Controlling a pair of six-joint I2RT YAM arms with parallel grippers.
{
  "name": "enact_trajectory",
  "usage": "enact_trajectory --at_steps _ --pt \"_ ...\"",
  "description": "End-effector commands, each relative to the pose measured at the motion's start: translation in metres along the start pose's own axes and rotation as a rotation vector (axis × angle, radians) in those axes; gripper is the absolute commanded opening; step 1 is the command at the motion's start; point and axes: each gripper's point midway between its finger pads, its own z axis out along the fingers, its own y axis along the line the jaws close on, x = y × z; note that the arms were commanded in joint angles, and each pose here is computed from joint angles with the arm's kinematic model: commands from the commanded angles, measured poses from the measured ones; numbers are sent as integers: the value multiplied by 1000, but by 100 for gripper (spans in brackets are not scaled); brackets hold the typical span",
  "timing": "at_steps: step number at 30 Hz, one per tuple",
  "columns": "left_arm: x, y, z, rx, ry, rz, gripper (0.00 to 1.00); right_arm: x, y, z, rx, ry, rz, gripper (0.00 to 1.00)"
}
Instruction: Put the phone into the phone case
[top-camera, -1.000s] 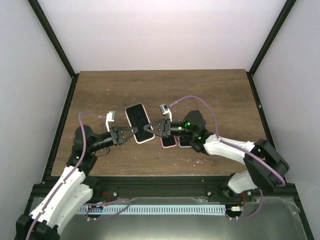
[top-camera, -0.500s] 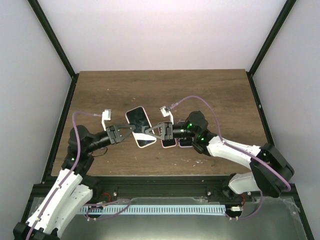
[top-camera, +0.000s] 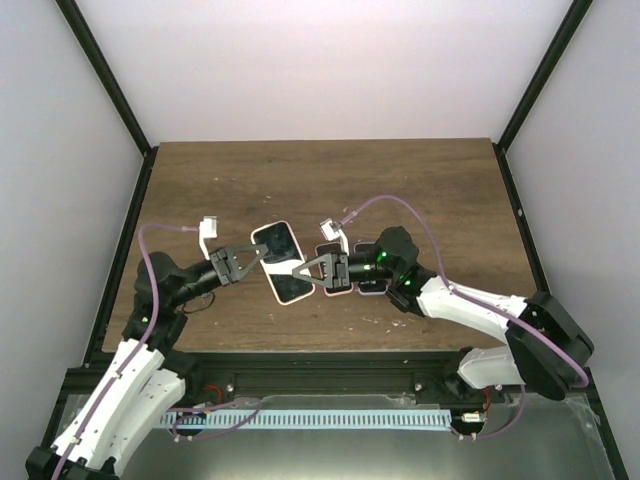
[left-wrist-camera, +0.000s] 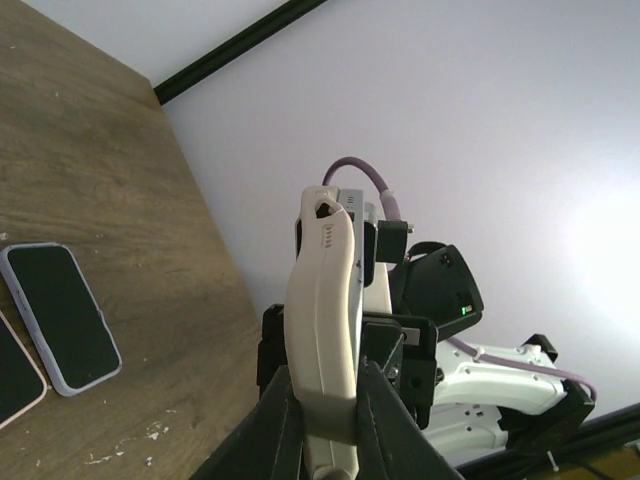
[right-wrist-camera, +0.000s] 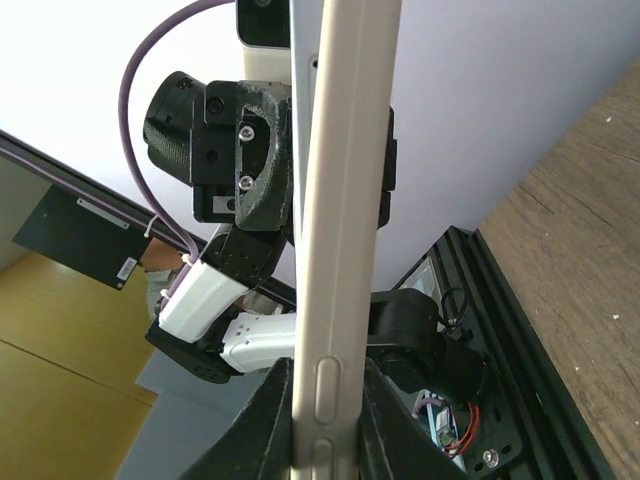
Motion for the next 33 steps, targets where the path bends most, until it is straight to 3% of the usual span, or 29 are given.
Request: enact_trajectory --at_steps 1,5,7,11,16,25,29,33 --pt "-7 -10 -1 21 -20 65 0 4 17 0 -30 20 -88 13" --pt "6 -16 1 57 62 100 0 -6 18 0 20 1 -110 25" --pt "10 -20 1 76 95 114 0 -13 23 0 31 -21 -122 39" --pt "19 -32 -1 126 157 149 0 -30 36 -3 43 -63 -151 51" --pt "28 -39 -3 154 225 174 0 -47 50 -3 39 -90 -176 56" --pt "39 -32 -4 156 279 180 0 -61 56 -8 43 -126 -197 41" --pt "40 -25 -3 122 285 178 0 -61 54 -9 55 -131 -202 16" --pt "39 0 0 -11 294 171 0 -63 56 -12 63 -149 -226 1"
